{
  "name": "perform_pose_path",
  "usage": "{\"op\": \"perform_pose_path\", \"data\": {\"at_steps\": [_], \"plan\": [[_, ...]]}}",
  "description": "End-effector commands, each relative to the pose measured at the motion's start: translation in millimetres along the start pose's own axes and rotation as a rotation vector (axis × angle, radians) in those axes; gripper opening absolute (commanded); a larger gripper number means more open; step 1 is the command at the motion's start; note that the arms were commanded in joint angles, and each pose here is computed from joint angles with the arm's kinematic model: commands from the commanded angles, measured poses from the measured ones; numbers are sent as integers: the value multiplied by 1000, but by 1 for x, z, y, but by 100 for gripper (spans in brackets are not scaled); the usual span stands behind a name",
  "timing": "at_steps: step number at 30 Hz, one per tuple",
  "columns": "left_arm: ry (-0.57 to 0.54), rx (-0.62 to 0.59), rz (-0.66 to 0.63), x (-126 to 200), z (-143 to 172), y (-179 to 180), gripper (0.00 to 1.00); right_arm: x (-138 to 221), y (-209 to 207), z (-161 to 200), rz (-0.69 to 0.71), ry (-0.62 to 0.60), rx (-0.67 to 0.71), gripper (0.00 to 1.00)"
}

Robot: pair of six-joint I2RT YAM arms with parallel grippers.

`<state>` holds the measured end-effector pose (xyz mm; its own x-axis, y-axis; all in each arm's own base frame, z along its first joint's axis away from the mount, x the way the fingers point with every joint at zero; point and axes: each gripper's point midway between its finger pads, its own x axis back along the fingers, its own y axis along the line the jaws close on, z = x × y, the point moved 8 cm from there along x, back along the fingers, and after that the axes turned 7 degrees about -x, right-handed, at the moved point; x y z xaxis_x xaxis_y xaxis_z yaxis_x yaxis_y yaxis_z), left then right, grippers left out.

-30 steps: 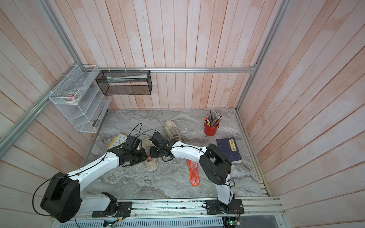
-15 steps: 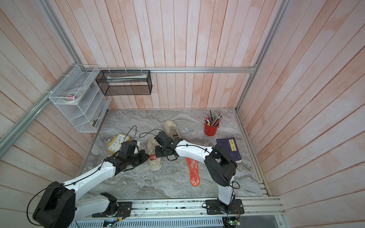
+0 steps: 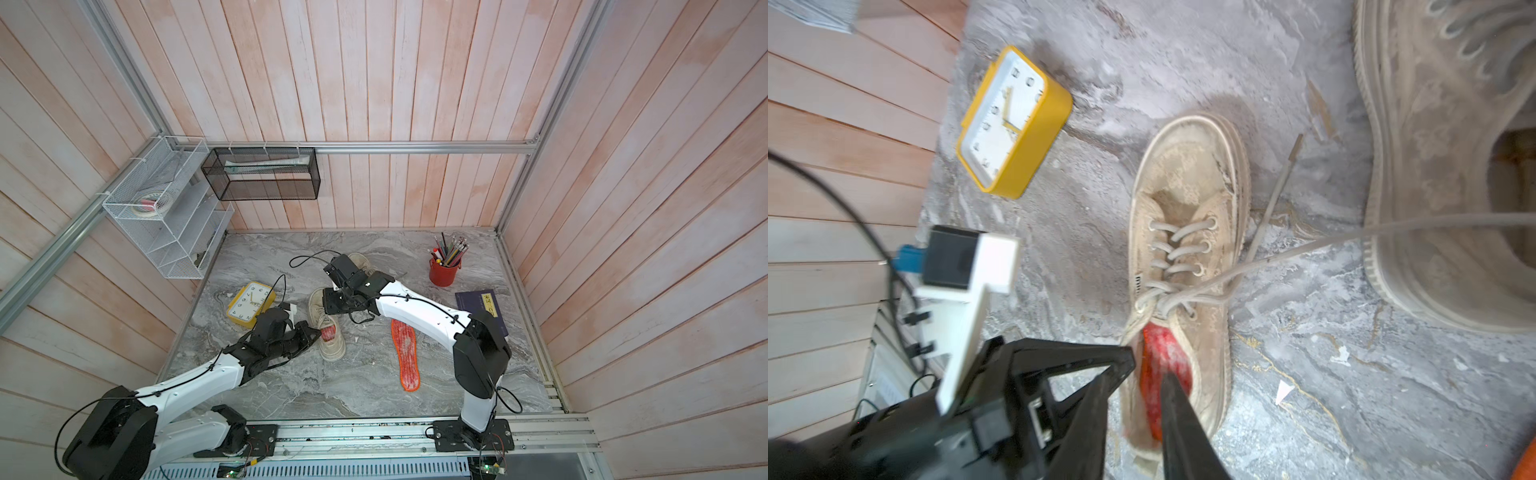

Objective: Remove the insole from the shoe
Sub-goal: Adjust the shoe at the center of the board.

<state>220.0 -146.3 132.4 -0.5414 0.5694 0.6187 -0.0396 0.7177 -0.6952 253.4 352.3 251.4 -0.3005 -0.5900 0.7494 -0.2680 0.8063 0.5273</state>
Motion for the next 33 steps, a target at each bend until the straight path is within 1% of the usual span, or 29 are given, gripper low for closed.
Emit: {"op": "perform_pose_path", "data": {"at_steps": [1, 6, 8, 13, 16, 18, 23, 26, 30, 33], "plan": [[-33, -3, 12, -1, -3, -1, 0, -5, 1, 17, 12, 94, -36, 20], [-32, -8, 8, -1, -3, -1, 0, -35, -7, 28, 84, 163, -40, 13], [-32, -7, 6, -1, -2, 0, 0, -47, -14, 31, 118, 188, -45, 9], [-37, 1, 12, -1, -3, 0, 0, -67, -23, 41, 191, 274, -40, 9], [-42, 3, 11, -1, -3, 0, 0, -72, -30, 47, 239, 305, -40, 11], [-48, 6, 17, -1, -4, -2, 0, -76, -33, 49, 259, 318, -39, 15], [-58, 19, 20, 0, -5, -1, 0, -93, -39, 52, 321, 351, -21, 31], [-56, 27, 24, 0, -3, -1, 0, -108, -43, 60, 358, 381, -1, 39], [-60, 32, 25, 0, -3, 0, 0, -130, -49, 71, 386, 431, 26, 42], [-62, 28, 27, 0, -5, -2, 0, -148, -53, 78, 374, 477, 35, 38]]}}
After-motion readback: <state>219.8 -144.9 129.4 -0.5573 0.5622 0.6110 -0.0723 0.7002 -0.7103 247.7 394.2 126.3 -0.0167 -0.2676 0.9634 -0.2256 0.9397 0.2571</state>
